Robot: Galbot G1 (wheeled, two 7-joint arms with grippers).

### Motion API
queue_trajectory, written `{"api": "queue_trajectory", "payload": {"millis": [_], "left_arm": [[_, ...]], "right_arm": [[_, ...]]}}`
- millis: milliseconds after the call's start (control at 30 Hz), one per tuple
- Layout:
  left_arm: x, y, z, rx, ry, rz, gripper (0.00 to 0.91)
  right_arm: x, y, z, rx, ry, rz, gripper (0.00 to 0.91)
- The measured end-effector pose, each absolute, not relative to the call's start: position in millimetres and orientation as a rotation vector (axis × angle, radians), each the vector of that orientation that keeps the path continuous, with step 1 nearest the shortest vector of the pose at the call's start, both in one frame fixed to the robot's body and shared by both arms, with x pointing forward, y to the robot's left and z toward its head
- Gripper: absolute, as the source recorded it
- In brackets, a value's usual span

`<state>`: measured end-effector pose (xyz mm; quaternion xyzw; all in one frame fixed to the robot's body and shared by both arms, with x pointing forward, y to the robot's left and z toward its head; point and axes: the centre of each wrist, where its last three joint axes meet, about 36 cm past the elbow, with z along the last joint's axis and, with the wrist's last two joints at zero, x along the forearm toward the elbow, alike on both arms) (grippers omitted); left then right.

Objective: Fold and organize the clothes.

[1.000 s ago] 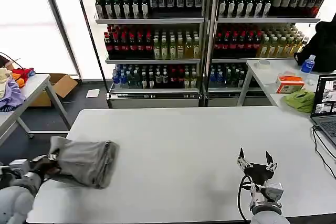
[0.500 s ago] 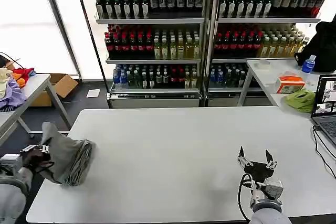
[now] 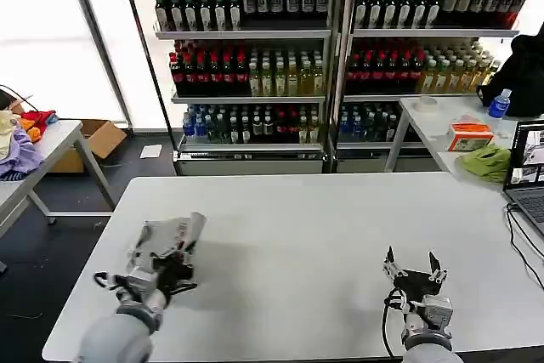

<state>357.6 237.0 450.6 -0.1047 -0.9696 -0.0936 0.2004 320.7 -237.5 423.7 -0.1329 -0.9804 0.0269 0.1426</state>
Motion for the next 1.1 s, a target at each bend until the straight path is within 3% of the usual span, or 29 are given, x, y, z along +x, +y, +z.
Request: {"api": "queue_trajectory", "payload": {"millis": [200,267,333,367,633,1100], "left_arm": [[381.6,179.2,428.0,-0.405,-2.694,-0.228,0.000],[389.4,165.7,421.9,-0.426,-2.687,-0.231,0.091],[394.3,156.2,416.9,-0.443,-2.677,-0.233,0.302],[396.6,151.7,415.1,-0.449,-2.675,-0.234,0.907],[407.6,130.2,417.2,-0.533,-2.692,-0.093,0.907],[413.6,136.3,450.8,-0.558,-2.763,0.205,0.907]], "right_arm": [[320.5,-230.2,423.3,-0.383,-2.816,0.096,0.907],[321.4,-227.8,423.7,-0.378,-2.815,0.101,0.907],[322.1,-225.3,423.3,-0.373,-2.814,0.104,0.907],[322.5,-224.1,422.8,-0.372,-2.814,0.106,0.907],[328.1,-211.3,417.1,-0.338,-2.793,0.116,0.907],[349.5,-175.8,426.1,-0.174,-2.754,-0.067,0.907]]}}
